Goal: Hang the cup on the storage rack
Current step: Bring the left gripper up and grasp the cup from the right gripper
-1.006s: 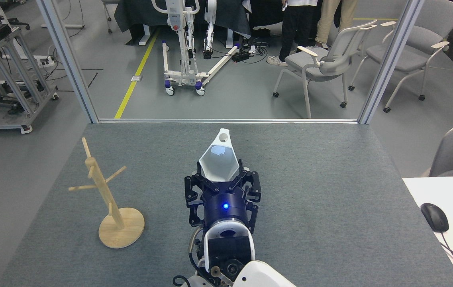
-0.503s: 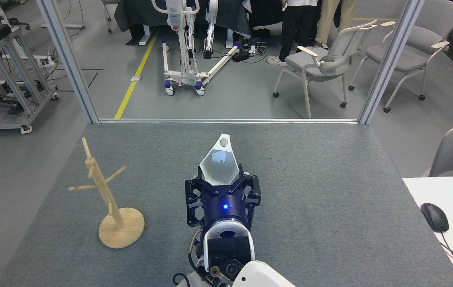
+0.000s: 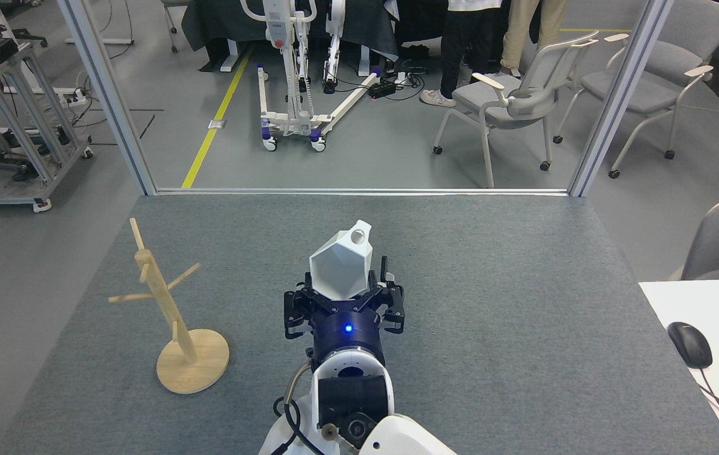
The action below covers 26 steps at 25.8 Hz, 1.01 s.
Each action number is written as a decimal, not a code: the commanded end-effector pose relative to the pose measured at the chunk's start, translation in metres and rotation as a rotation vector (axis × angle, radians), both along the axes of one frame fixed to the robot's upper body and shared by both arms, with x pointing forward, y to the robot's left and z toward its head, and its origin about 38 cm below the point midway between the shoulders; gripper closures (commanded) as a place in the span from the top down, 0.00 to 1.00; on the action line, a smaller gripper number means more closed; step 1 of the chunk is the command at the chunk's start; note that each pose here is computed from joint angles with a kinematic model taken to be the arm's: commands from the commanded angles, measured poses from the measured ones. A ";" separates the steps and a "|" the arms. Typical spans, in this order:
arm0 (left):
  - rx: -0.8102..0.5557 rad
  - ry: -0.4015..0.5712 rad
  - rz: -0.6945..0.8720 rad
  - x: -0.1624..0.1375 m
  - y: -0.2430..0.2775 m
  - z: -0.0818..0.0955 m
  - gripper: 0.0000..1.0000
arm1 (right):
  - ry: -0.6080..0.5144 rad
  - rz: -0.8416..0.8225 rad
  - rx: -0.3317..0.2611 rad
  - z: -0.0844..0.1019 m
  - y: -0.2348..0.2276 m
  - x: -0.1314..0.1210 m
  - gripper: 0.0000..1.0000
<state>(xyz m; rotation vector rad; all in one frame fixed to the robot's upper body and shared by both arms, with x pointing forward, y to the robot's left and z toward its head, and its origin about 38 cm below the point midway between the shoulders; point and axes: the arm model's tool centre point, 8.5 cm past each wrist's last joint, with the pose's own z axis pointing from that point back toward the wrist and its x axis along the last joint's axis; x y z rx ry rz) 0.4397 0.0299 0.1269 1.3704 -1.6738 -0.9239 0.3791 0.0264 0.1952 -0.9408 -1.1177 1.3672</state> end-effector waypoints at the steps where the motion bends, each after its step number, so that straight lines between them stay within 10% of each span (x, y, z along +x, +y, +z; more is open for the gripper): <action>1: -0.005 -0.016 -0.040 0.006 -0.004 0.011 0.99 | 0.002 0.004 -0.003 0.000 0.002 -0.001 0.00; 5: -0.013 -0.001 -0.010 0.007 0.000 0.009 0.97 | 0.004 0.003 -0.006 -0.001 0.002 -0.001 0.00; 14: -0.015 0.011 -0.005 0.008 0.002 0.007 0.46 | 0.006 0.002 -0.017 -0.003 0.000 0.001 0.00; 23: -0.006 0.051 -0.018 0.009 0.000 0.004 0.22 | -0.055 -0.025 -0.043 0.004 -0.004 0.004 0.95; 26: -0.007 0.050 -0.027 0.009 -0.002 0.004 0.16 | -0.216 -0.069 -0.088 0.019 -0.012 0.006 0.99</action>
